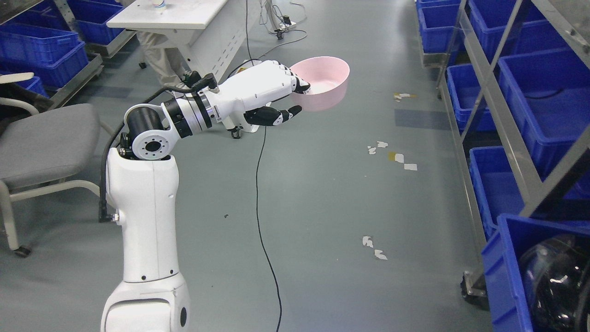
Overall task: Stack pink IKEA bowl on shelf middle layer
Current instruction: 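Hold the pink bowl up while the robot turns to the other shelf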
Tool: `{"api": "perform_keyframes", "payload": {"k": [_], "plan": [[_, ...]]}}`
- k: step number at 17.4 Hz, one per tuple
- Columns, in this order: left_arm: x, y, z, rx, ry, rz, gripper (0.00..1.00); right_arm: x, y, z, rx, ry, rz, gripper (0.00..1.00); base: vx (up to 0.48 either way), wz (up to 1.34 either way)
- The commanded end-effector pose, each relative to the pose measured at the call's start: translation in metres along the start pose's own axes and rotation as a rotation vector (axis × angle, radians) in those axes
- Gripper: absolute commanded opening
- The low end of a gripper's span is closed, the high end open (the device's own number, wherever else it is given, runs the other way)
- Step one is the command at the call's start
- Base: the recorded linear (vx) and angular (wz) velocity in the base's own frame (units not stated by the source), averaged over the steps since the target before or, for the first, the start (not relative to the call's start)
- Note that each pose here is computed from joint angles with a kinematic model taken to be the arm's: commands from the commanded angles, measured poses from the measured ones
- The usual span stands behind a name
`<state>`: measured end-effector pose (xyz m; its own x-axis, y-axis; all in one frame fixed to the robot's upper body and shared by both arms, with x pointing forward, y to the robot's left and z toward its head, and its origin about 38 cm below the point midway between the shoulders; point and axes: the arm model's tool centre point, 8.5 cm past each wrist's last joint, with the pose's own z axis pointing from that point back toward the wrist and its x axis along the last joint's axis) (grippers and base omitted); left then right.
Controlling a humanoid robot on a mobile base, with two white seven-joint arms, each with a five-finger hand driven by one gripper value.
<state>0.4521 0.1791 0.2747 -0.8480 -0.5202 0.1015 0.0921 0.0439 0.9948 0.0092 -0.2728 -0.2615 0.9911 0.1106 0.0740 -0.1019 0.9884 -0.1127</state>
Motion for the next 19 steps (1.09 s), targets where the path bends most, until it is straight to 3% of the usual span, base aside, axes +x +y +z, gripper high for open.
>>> {"api": "perform_keyframes", "payload": {"k": [1, 10, 19], "plan": [[-0.001, 0.001, 0.003, -0.004, 0.006, -0.010, 0.01, -0.010, -0.010, 0.000, -0.016, 0.008, 0.002, 1.00, 0.138, 0.41], [-0.001, 0.007, 0.001, 0.001, 0.004, -0.026, 0.01, -0.010, -0.010, 0.000, -0.016, 0.008, 0.002, 1.00, 0.290, 0.14], [-0.002, 0.028, -0.002, 0.024, 0.000, -0.063, 0.01, -0.010, -0.010, 0.000, -0.016, 0.008, 0.002, 1.00, 0.455, -0.08]]}}
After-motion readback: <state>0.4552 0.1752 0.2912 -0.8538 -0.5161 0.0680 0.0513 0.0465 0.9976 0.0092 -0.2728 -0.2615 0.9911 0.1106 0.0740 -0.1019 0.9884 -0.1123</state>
